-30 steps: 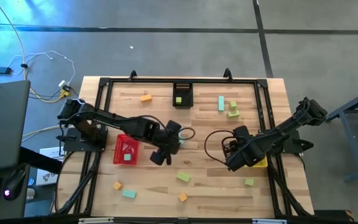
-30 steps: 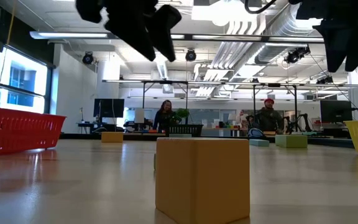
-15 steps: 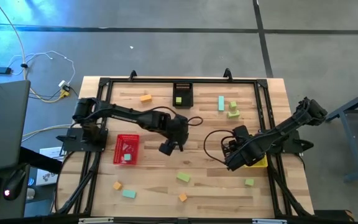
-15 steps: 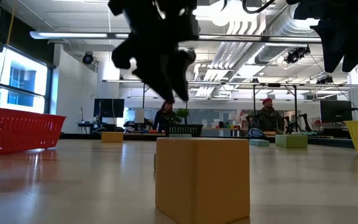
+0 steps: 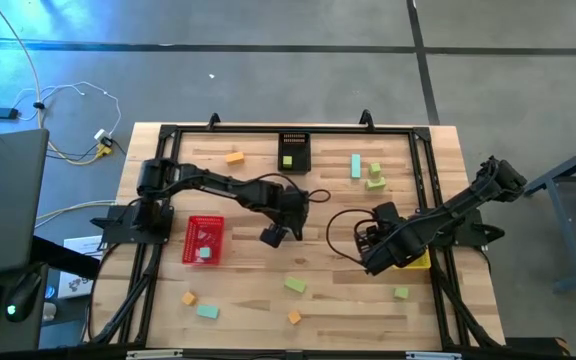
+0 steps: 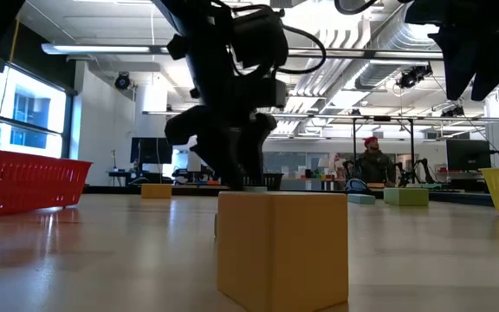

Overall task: Sort & place blocks by color
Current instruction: Put the blue block into the red bin

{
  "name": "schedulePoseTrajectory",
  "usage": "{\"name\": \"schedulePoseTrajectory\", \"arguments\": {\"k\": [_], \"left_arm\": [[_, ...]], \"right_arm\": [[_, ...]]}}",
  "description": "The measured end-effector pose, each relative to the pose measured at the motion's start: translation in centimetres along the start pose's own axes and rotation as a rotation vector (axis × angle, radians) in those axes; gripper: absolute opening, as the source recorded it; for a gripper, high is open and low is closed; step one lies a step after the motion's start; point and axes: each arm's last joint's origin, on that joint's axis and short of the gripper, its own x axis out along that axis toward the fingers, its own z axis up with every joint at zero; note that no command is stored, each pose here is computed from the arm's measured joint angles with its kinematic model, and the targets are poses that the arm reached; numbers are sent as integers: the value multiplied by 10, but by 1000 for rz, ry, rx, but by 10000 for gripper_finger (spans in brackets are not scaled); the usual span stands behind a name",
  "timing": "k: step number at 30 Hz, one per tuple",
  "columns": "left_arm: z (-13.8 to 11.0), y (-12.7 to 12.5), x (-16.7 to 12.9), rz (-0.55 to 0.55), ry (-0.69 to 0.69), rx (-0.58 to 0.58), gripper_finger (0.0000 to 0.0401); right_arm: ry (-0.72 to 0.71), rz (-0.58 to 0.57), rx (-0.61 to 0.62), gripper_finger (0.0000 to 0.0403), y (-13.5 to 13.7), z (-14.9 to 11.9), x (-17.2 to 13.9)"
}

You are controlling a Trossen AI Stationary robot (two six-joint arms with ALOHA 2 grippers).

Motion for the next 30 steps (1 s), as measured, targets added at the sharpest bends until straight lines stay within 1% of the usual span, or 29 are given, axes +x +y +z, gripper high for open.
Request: {"name": "schedulePoseTrajectory", "arguments": {"k": [3,6,8,13,16,18,21,27,30], "left_arm": [[-2,-2,9,-21,23,11,252],[-2,-3,14,-44,7,10,252],[-1,-3,14,-58,-10,8,252],[4,-2,14,-53,-60,3,252],[4,-2,13,-57,-58,2,243],[4,-2,14,-60,-56,-6,230],[3,-3,15,-85,-65,-21,199],[3,-4,14,-112,-68,-28,108],[1,-6,11,-174,-67,-30,103]], "right_arm": [[-1,2,1,169,0,0,0],[0,5,2,169,0,0,0],[0,5,2,169,0,0,0],[-1,5,3,169,1,0,0],[-1,6,3,169,1,0,0],[0,8,4,169,1,0,0],[-1,8,4,169,1,0,0],[-1,9,4,169,1,0,0],[-1,10,4,169,1,0,0]]}}
